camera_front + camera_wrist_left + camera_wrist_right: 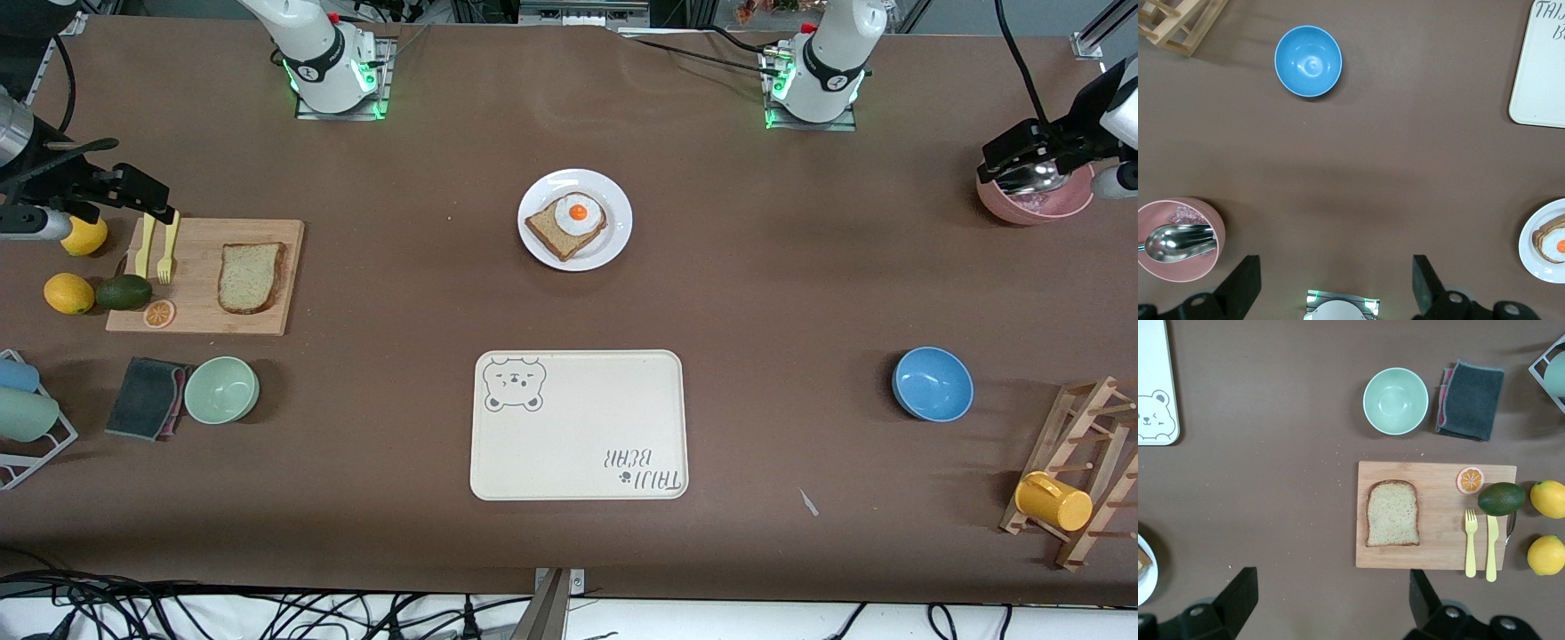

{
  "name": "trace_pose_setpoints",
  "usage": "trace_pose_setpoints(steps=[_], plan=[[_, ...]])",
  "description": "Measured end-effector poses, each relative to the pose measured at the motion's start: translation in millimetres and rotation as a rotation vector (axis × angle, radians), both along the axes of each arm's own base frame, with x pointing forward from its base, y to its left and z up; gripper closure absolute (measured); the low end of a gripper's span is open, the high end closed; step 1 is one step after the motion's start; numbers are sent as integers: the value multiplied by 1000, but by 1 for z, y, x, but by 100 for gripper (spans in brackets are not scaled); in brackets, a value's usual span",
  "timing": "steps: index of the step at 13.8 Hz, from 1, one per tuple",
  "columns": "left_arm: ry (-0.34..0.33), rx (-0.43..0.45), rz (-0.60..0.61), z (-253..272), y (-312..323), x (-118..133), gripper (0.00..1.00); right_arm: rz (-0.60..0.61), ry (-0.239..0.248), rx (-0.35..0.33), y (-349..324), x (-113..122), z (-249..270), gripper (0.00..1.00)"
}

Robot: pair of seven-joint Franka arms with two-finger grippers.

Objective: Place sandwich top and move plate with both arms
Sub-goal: 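Reach the right gripper down to the bread slice on the board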

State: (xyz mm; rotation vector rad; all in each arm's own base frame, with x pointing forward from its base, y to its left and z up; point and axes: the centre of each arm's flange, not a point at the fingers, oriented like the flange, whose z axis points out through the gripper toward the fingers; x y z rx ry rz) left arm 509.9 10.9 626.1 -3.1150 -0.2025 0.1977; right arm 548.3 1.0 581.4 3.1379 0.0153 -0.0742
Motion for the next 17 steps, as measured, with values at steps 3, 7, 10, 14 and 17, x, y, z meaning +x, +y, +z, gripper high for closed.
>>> trace_pose_setpoints(steps=[3, 7, 10, 14, 17], plan=[[0, 0, 0, 0, 0, 0, 0, 14, 66, -3, 8, -2, -15, 0], [0, 0, 0, 0, 0, 0, 0, 77, 167, -73, 32, 14, -70, 0], [0, 0, 1, 0, 0, 0, 0, 98, 251, -175, 63, 20, -129, 0], [0, 0, 1, 0, 0, 0, 0, 82, 250, -234, 60, 9, -209, 2], [0, 0, 0, 0, 0, 0, 0, 68, 196, -312, 55, -13, -269, 9]])
